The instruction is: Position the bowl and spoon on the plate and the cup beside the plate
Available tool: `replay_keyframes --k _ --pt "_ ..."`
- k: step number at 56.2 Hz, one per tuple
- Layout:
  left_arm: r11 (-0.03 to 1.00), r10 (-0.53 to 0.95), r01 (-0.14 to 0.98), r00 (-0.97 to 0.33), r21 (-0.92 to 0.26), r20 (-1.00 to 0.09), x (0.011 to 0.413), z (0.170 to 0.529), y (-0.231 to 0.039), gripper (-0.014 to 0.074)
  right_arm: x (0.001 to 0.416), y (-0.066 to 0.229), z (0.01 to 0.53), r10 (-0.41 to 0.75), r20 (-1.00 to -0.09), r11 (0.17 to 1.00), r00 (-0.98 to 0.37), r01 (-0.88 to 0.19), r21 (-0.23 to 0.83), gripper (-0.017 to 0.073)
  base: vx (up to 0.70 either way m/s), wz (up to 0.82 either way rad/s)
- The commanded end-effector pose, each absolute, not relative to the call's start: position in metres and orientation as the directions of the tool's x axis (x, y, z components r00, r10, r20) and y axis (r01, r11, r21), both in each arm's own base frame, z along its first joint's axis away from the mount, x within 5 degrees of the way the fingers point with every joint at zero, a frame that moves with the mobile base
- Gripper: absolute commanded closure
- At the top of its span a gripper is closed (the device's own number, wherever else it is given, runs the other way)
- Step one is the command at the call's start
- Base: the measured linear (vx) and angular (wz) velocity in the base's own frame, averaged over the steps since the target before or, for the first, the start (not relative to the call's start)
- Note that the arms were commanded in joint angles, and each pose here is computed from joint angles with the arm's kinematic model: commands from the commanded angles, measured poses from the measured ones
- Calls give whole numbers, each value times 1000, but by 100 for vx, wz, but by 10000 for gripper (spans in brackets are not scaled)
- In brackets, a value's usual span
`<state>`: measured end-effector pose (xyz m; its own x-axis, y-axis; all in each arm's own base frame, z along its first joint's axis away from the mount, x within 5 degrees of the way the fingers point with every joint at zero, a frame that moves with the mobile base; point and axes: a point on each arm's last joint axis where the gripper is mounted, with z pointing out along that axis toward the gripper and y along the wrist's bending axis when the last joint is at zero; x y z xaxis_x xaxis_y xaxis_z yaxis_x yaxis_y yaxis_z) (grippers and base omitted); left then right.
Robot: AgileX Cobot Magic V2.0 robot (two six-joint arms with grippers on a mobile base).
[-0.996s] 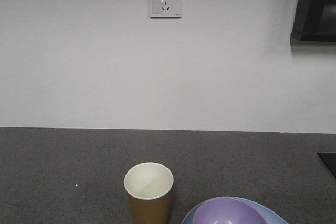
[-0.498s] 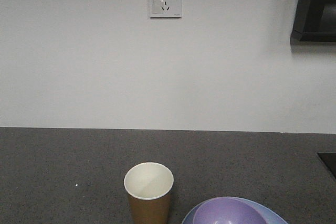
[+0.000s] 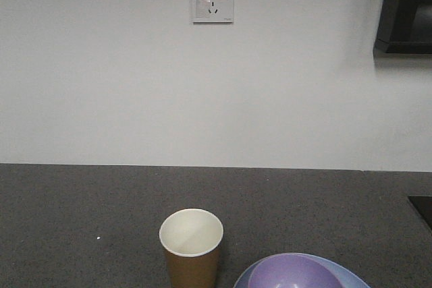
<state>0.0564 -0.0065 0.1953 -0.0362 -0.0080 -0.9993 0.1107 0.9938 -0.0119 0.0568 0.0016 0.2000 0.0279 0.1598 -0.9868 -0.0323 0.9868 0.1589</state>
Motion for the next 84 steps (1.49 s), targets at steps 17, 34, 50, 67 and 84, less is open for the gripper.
replay_keyframes --k 17,34,50,67,84 --pt "994 -38 108 75 -29 -996 54 212 -6 596 56 1 207 148 -983 989 110 -40 145 568 0 0" --pt "994 -38 108 75 -29 -996 54 212 -6 596 56 1 207 148 -983 989 110 -40 145 568 0 0" --pt "994 -38 108 75 -29 -996 54 212 -6 596 56 1 207 148 -983 989 110 -40 145 568 0 0" --pt "994 -38 108 75 -29 -996 54 212 -6 596 56 1 207 148 -983 989 110 -40 145 568 0 0" --pt "994 -38 108 75 -29 -996 54 212 -6 596 56 1 207 148 -983 989 110 -40 145 568 0 0"
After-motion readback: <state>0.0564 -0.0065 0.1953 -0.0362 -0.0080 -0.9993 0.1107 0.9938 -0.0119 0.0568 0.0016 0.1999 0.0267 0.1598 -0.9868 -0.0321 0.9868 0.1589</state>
